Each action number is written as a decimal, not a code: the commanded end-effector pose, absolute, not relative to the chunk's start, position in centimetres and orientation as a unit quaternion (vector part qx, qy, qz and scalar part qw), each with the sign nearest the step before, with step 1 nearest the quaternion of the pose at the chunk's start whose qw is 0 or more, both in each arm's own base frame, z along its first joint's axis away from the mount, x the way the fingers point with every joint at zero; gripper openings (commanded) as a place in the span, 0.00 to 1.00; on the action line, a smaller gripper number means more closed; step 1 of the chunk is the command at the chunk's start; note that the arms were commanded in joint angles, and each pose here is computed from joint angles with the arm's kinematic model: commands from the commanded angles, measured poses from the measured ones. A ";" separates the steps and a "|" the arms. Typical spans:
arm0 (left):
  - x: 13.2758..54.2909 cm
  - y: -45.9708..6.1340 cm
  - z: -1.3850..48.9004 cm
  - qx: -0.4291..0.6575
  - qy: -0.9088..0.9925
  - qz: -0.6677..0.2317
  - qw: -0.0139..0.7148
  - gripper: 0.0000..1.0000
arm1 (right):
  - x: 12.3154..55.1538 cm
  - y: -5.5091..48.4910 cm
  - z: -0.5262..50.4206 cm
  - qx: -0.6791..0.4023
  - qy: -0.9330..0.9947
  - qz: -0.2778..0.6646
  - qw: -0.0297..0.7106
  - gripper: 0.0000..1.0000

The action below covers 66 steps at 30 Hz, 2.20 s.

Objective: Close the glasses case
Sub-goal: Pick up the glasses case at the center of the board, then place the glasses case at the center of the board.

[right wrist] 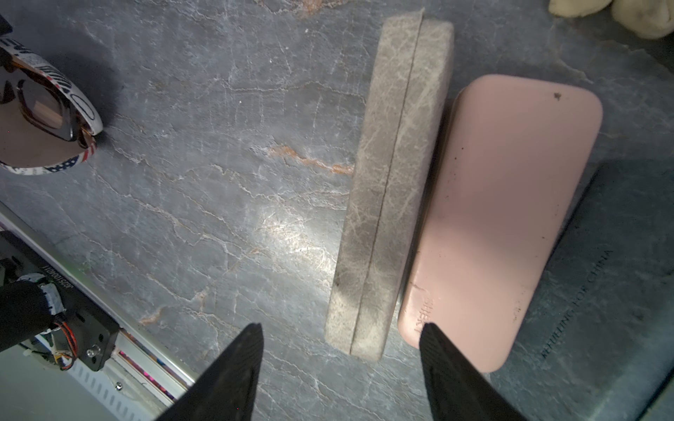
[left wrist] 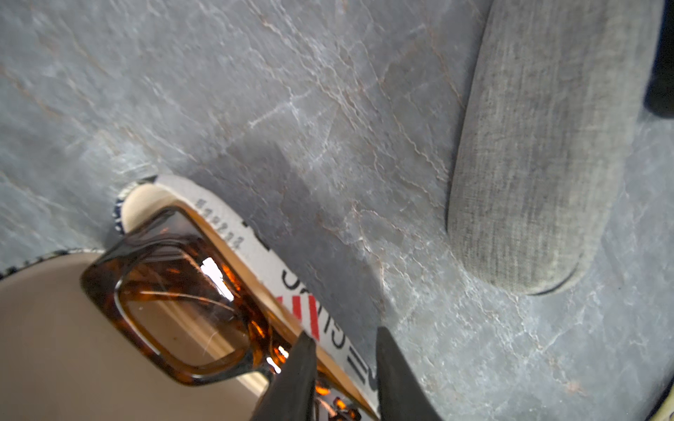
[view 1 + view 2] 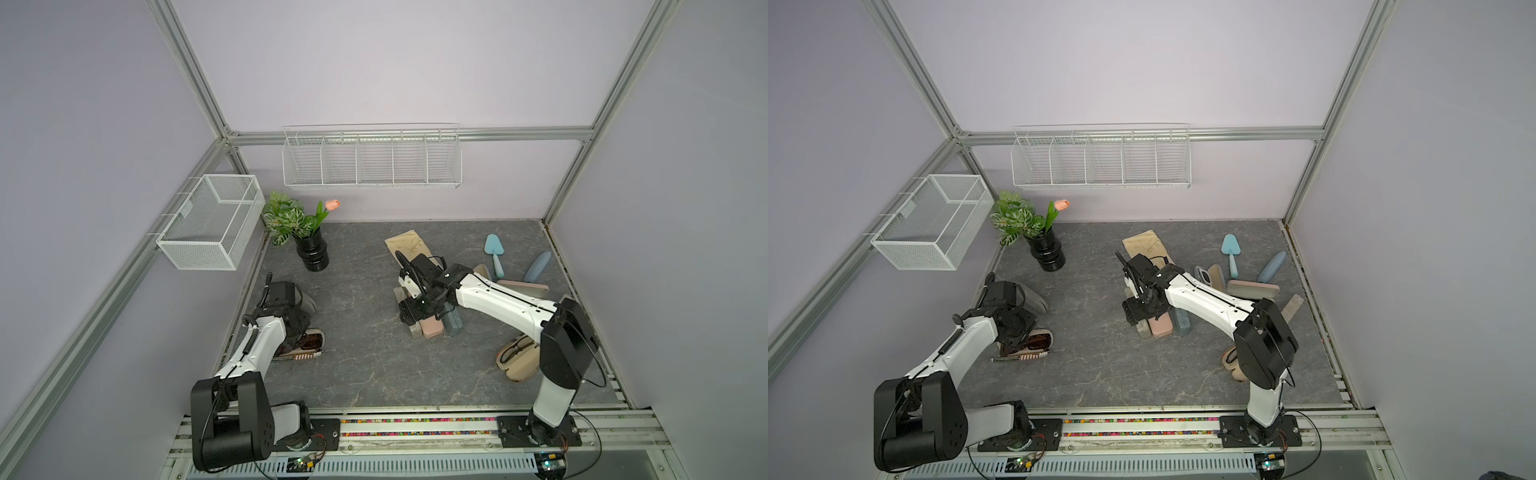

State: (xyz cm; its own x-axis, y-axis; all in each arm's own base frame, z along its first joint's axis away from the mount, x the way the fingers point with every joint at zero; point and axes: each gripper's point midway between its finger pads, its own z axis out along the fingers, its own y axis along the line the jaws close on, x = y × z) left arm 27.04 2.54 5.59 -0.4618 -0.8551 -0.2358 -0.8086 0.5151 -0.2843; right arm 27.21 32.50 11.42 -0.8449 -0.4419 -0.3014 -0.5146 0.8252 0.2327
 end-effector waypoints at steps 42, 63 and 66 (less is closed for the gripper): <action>29.7 -14.7 8.5 -0.317 0.917 -0.166 0.176 0.05 | 29.3 29.7 14.2 -0.211 0.956 0.130 0.158 0.71; 31.6 -22.9 5.9 -0.205 0.951 -0.186 0.139 0.05 | 29.3 27.7 15.9 -0.187 0.959 0.121 0.177 0.72; 31.6 -23.1 6.2 -0.202 0.951 -0.184 0.141 0.06 | 29.4 27.6 16.0 -0.187 0.958 0.121 0.178 0.72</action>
State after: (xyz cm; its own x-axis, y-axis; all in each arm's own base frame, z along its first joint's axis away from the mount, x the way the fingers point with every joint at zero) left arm 30.78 -22.07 5.29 -0.8770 -0.4472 -0.1758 -0.3563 0.8506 -0.3867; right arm 29.63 28.50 15.55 -0.8600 -0.3325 -0.3872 -0.4212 0.8908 0.1706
